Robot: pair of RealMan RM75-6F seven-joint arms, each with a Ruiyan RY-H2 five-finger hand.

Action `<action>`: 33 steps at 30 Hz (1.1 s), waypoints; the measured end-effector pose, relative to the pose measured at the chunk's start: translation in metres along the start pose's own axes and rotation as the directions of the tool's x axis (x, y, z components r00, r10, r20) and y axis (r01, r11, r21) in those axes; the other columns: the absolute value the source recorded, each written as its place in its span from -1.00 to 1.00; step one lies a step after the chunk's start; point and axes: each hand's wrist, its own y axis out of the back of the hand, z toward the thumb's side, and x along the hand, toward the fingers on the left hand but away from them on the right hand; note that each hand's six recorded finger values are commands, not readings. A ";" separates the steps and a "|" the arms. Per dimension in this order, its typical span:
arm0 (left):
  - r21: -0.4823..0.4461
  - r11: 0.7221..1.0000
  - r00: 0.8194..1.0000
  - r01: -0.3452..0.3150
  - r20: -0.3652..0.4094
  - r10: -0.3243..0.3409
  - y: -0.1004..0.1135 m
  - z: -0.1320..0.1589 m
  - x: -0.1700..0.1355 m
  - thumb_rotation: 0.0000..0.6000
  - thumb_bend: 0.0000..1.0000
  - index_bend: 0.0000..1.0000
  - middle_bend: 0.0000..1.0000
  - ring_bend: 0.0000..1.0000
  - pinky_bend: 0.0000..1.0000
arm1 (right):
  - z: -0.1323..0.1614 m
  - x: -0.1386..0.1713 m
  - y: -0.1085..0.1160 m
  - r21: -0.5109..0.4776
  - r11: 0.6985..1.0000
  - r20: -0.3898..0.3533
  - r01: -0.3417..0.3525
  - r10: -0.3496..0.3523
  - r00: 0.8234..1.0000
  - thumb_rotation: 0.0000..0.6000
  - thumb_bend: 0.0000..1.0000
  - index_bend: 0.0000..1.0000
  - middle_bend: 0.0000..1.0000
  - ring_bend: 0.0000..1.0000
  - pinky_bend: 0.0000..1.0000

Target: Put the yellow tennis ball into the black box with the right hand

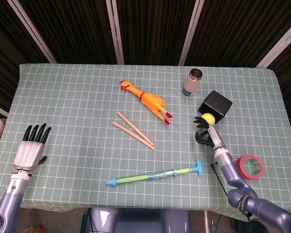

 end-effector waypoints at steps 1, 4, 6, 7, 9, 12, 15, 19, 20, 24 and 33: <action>0.000 1.000 1.000 0.002 -0.001 -0.002 -0.001 0.000 0.000 1.00 -0.74 -1.00 -1.00 -1.00 -0.93 | -0.001 -0.001 0.002 0.000 1.000 0.001 0.002 -0.002 1.000 1.00 0.28 -0.73 -0.59 -0.55 -0.11; 0.002 1.000 1.000 0.005 -0.004 -0.005 -0.001 -0.001 0.001 1.00 -0.74 -1.00 -1.00 -1.00 -0.93 | -0.003 -0.005 0.008 0.012 1.000 0.007 0.006 -0.006 1.000 1.00 0.28 -0.73 -0.59 -0.55 -0.11; 0.003 1.000 1.000 0.004 -0.005 -0.004 -0.001 0.000 0.001 1.00 -0.74 -1.00 -1.00 -1.00 -0.93 | -0.004 -0.006 0.012 0.028 1.000 0.010 0.010 -0.010 1.000 1.00 0.28 -0.73 -0.59 -0.55 -0.11; 0.003 1.000 1.000 0.004 -0.005 -0.004 -0.001 0.000 0.001 1.00 -0.74 -1.00 -1.00 -1.00 -0.93 | -0.005 -0.007 0.014 0.038 0.999 0.011 0.012 -0.012 1.000 1.00 0.28 -0.73 -0.59 -0.55 -0.12; 0.003 1.000 1.000 0.004 -0.007 -0.004 -0.002 0.000 0.001 1.00 -0.74 -1.00 -1.00 -1.00 -0.93 | -0.007 -0.009 0.020 0.070 0.997 0.011 0.023 -0.024 1.000 1.00 0.28 -0.73 -0.59 -0.55 -0.12; 0.005 1.000 1.000 0.006 -0.006 -0.006 -0.002 0.000 0.002 1.00 -0.74 -1.00 -1.00 -1.00 -0.93 | -0.010 -0.011 0.030 0.131 0.990 0.006 0.052 -0.053 0.999 1.00 0.28 -0.73 -0.59 -0.55 -0.11; 0.008 1.000 1.000 0.010 -0.004 -0.010 -0.003 0.002 0.002 1.00 -0.74 -1.00 -1.00 -1.00 -0.93 | -0.013 -0.011 0.037 0.174 0.982 0.002 0.077 -0.078 0.997 1.00 0.28 -0.73 -0.59 -0.55 -0.14; 0.009 1.000 1.000 0.013 -0.003 -0.013 -0.004 0.003 0.002 1.00 -0.74 -1.00 -1.00 -1.00 -0.93 | -0.015 -0.011 0.044 0.221 0.971 -0.004 0.092 -0.094 0.996 1.00 0.28 -0.73 -0.59 -0.55 -0.22; 0.009 1.000 1.000 0.013 -0.003 -0.013 -0.004 0.003 0.002 1.00 -0.74 -1.00 -1.00 -1.00 -0.93 | -0.015 -0.011 0.046 0.232 0.968 -0.005 0.094 -0.095 0.995 1.00 0.28 -0.73 -0.59 -0.55 -0.26; 0.009 1.000 1.000 0.012 -0.004 -0.012 -0.004 0.003 0.002 1.00 -0.74 -1.00 -1.00 -1.00 -0.93 | -0.017 -0.012 0.050 0.275 0.957 -0.012 0.094 -0.094 0.995 1.00 0.28 -0.73 -0.59 -0.58 -0.45; 0.009 1.000 1.000 0.014 -0.004 -0.014 -0.004 0.003 0.002 1.00 -0.74 -1.00 -1.00 -1.00 -0.93 | -0.019 -0.012 0.049 0.287 0.955 -0.024 0.073 -0.069 0.997 1.00 0.28 -0.95 -0.90 -0.99 -0.98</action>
